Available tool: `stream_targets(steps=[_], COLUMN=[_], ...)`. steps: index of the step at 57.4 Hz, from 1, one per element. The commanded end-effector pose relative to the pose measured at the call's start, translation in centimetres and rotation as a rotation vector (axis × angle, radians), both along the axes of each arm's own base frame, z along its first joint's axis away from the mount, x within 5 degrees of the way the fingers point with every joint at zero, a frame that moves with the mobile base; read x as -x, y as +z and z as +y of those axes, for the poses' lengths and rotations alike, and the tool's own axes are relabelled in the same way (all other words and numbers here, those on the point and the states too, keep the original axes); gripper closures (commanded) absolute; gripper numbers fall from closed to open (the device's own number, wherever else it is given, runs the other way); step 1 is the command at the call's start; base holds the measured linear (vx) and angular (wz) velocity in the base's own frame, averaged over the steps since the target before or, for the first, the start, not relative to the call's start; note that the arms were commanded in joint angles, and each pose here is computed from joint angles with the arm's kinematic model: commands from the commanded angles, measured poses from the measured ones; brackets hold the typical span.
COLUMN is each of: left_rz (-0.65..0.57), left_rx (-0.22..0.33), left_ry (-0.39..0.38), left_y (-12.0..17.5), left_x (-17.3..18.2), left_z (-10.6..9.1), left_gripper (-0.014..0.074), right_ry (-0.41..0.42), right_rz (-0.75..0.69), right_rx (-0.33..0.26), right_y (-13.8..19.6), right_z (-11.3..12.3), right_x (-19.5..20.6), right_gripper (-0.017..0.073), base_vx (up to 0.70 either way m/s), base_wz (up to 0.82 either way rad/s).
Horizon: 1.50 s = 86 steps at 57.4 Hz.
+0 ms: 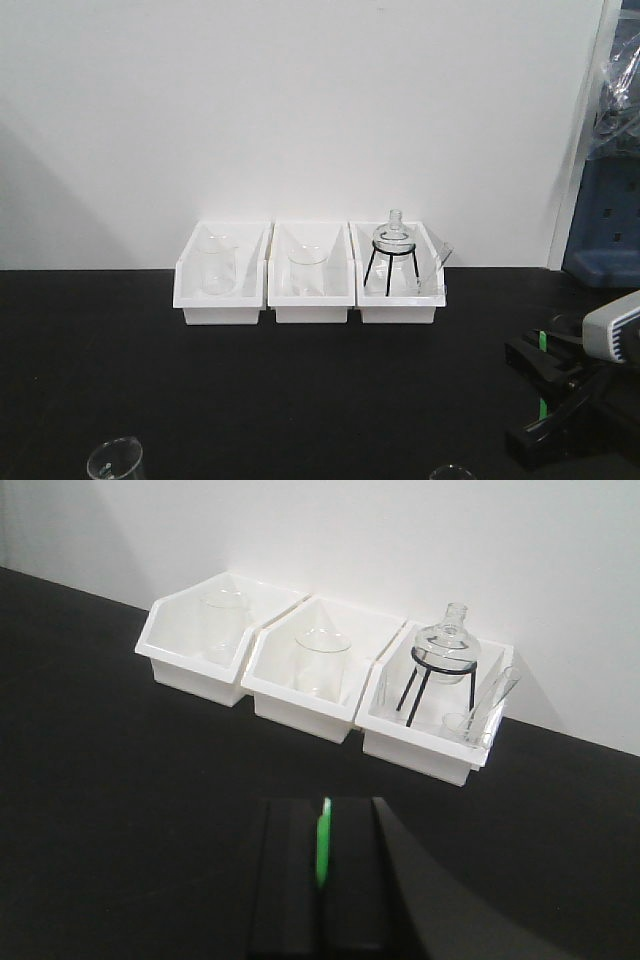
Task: Sort red and green spoons into left cabinet
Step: 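Lift both spoons out of the beakers with both grippers, then drive the base away from the bench holding both spoons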
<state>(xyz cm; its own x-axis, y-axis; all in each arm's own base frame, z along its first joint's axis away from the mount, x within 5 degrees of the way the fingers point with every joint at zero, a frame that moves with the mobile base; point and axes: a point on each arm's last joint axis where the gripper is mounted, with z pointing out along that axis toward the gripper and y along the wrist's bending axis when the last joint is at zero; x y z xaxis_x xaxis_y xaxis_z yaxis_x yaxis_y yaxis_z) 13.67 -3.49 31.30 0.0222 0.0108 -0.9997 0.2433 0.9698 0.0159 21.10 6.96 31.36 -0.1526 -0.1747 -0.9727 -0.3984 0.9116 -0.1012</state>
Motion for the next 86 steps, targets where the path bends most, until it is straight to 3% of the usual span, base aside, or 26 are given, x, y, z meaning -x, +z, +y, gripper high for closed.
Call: stream_targets(steps=[1, 86], left_rz=[-0.112, -0.111], left_rx=[0.043, 0.042], left_ry=[0.003, 0.003], left_y=[1.78, 1.77], left_x=[0.14, 0.13], left_z=[0.05, 0.05], left_gripper=[0.06, 0.06], right_ry=[0.028, 0.03], right_rz=[-0.062, -0.063], right_rx=[-0.041, -0.042], right_y=[1.55, 1.57], right_z=[0.18, 0.2], right_x=[0.24, 0.24], right_gripper=[0.0565, 0.0565], base_vx=[-0.11, -0.25], base_wz=[0.08, 0.26])
